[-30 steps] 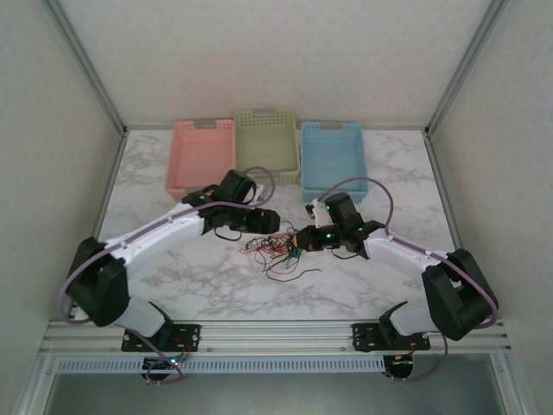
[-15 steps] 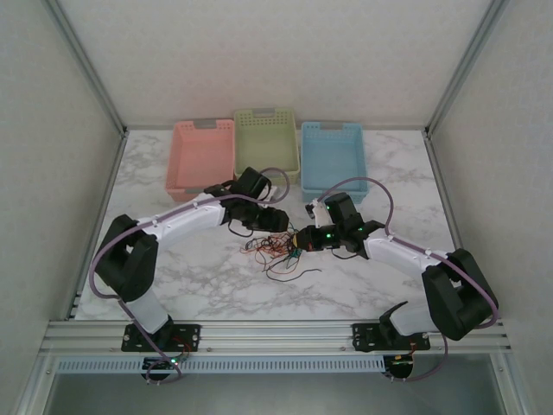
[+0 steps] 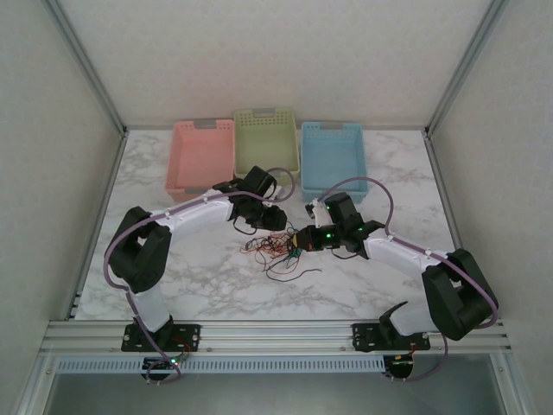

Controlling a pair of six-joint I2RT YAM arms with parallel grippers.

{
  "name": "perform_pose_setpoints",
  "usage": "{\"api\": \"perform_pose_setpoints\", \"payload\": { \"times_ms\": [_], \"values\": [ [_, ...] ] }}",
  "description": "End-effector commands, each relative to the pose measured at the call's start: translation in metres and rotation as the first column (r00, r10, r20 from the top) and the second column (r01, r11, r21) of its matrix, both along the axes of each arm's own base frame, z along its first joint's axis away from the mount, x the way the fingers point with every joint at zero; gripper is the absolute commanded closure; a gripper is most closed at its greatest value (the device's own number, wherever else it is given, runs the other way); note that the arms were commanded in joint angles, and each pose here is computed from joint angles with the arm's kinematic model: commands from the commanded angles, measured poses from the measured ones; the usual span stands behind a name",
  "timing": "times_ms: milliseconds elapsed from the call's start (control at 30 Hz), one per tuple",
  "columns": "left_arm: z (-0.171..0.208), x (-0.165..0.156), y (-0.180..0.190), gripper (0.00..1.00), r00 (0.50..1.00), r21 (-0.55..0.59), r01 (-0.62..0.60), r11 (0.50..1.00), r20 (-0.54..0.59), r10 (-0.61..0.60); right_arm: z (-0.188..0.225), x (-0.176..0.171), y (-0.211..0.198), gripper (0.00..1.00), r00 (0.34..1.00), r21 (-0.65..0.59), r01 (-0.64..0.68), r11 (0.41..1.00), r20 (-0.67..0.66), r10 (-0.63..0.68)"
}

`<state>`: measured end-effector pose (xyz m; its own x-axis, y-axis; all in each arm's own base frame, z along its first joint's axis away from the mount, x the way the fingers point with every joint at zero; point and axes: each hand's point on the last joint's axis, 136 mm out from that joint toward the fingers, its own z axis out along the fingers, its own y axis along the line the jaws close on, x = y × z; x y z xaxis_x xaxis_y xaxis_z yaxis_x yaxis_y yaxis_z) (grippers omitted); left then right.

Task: Untangle the cables

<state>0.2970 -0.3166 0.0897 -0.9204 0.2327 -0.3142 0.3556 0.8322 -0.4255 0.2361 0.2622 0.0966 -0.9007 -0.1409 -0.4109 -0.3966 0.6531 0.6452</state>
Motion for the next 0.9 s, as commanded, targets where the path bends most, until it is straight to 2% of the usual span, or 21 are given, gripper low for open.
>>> {"api": "perform_pose_setpoints", "payload": {
  "times_ms": [0,100,267,467,667,867],
  "values": [
    [0.006,0.002,0.000,0.69,1.000,0.009,0.000,1.000,0.023,0.000,0.009,0.000,0.003,1.00,1.000,0.036,-0.016,0.999,0.023,0.015],
    [0.006,0.001,0.000,0.76,1.000,0.004,-0.003,1.000,0.024,0.002,0.009,0.000,0.003,1.00,1.000,0.036,-0.019,0.999,0.024,0.018],
    [0.020,0.004,0.000,0.98,0.999,-0.012,-0.007,1.000,0.052,0.008,0.009,0.000,0.003,1.00,1.000,0.038,-0.021,0.999,0.024,0.020],
    [0.028,0.010,0.018,1.00,0.992,0.023,-0.075,0.997,0.108,0.072,0.009,0.000,0.003,1.00,1.000,0.036,-0.017,0.999,0.026,0.017],
    [0.041,0.024,0.081,1.00,0.950,0.034,-0.281,0.959,0.152,0.273,0.008,0.000,0.001,1.00,1.000,0.030,-0.006,1.000,0.027,0.005],
    [0.076,0.026,0.174,1.00,0.847,0.005,-0.495,0.869,0.224,0.481,0.007,0.001,-0.001,1.00,1.000,0.024,0.005,1.000,0.028,-0.006]
  ]
}}
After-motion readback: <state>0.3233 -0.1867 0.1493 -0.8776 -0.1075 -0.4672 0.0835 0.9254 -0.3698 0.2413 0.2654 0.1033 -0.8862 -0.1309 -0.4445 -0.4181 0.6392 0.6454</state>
